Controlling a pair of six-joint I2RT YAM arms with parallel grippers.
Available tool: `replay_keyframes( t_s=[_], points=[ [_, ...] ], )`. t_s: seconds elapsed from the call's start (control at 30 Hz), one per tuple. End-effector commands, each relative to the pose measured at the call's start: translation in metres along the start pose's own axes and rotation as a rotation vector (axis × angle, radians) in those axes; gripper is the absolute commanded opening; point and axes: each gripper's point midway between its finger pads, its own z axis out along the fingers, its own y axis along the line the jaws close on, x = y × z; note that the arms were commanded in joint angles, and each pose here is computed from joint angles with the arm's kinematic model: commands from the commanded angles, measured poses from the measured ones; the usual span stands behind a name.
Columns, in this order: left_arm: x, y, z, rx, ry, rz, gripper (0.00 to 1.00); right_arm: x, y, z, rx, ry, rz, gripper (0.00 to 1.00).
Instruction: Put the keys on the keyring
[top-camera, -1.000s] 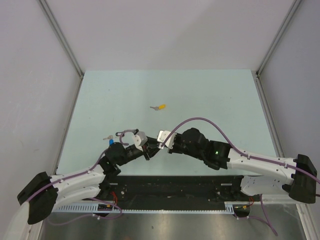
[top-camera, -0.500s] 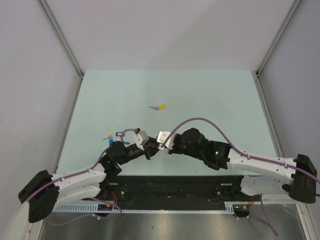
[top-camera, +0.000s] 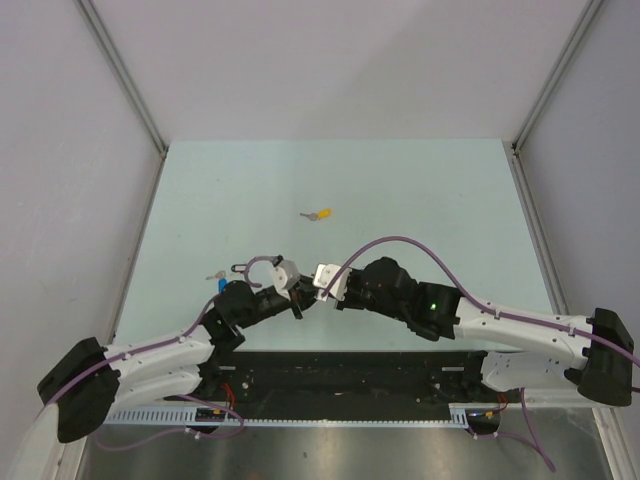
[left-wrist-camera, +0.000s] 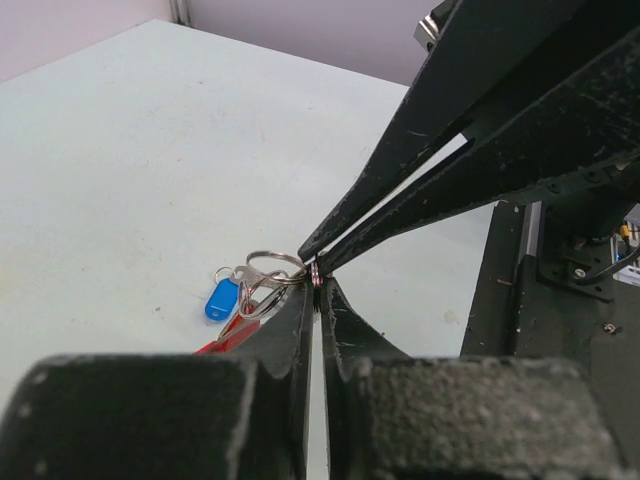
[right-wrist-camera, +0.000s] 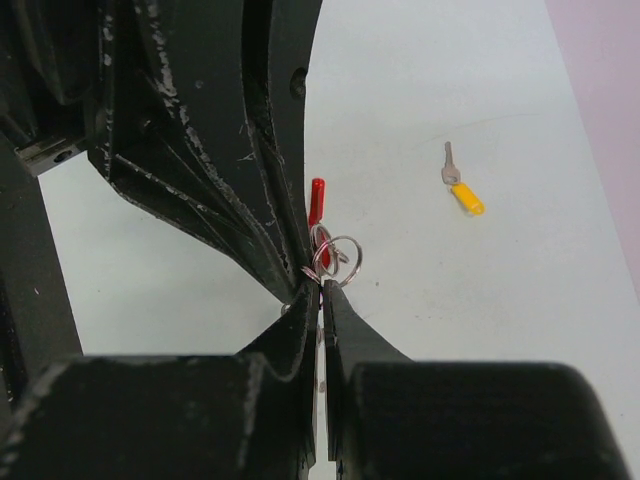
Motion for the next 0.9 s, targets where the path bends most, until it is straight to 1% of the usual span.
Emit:
replay_keyframes(
  t_s=[0.0,0.1,0.13,0.17,0.2,0.23,0.27,0.3,0.33,0.37,0.4,0.43,0.47,0.53,0.6,0.67,0.7,0.73,0.87],
  points=[
    [-0.025,-0.006,0.009,0.044,-0.058,0.090,0.01,-0.019,-0.003,-0.002,0.008,-0.068,0.009,0.02],
    [-0.026,-0.005,0.007,0.033,-0.066,0.088,0.00,-0.019,-0.005,-0.003,0.021,-0.070,0.049,0.14],
    [-0.029,-0.004,0.006,0.027,-0.088,0.084,0.00,-0.020,-0.007,-0.005,0.026,-0.077,0.067,0.24],
    [-0.025,-0.001,0.002,0.005,-0.091,0.071,0.00,-0.022,-0.010,-0.007,0.034,-0.088,0.088,0.28],
    [-0.027,0.000,0.000,-0.009,-0.110,0.065,0.00,-0.023,-0.019,-0.011,0.054,-0.098,0.140,0.31],
    [-0.034,0.001,-0.002,-0.020,-0.153,0.060,0.00,-0.025,-0.020,-0.014,0.038,-0.118,0.165,0.33],
    [-0.032,0.004,-0.005,-0.041,-0.165,0.054,0.00,-0.026,-0.025,-0.016,0.041,-0.134,0.192,0.34],
    [-0.034,0.005,-0.007,-0.049,-0.184,0.041,0.00,-0.024,-0.037,-0.023,0.070,-0.154,0.256,0.34],
    [-0.042,0.005,-0.009,-0.051,-0.222,0.042,0.00,-0.027,-0.033,-0.025,0.029,-0.191,0.278,0.34],
    [-0.041,0.006,-0.010,-0.059,-0.227,0.036,0.00,-0.027,-0.034,-0.028,0.015,-0.211,0.305,0.34],
    [-0.043,0.006,-0.010,-0.060,-0.236,0.027,0.00,-0.024,-0.044,-0.035,0.033,-0.232,0.337,0.34],
    [-0.045,0.005,-0.010,-0.058,-0.245,0.026,0.00,-0.034,-0.042,-0.037,-0.007,-0.292,0.381,0.34],
    [-0.046,0.005,-0.010,-0.057,-0.254,0.023,0.00,-0.028,-0.041,-0.038,-0.022,-0.294,0.402,0.34],
    [-0.048,0.004,-0.010,-0.051,-0.265,0.011,0.00,-0.030,-0.040,-0.041,-0.057,-0.330,0.434,0.34],
    [-0.051,0.002,-0.009,-0.039,-0.284,-0.005,0.00,-0.024,-0.033,-0.040,-0.081,-0.333,0.436,0.34],
    [-0.056,0.000,-0.009,-0.030,-0.305,-0.013,0.00,-0.029,-0.029,-0.040,-0.104,-0.374,0.441,0.34],
    [-0.054,-0.001,-0.008,-0.024,-0.302,-0.025,0.00,-0.023,-0.023,-0.036,-0.117,-0.369,0.448,0.34],
    [-0.055,-0.002,-0.008,-0.019,-0.306,-0.031,0.00,-0.030,-0.026,-0.037,-0.113,-0.408,0.444,0.34],
    [-0.057,-0.003,-0.005,-0.011,-0.314,-0.051,0.00,-0.034,-0.025,-0.036,-0.104,-0.479,0.498,0.33]
  ],
)
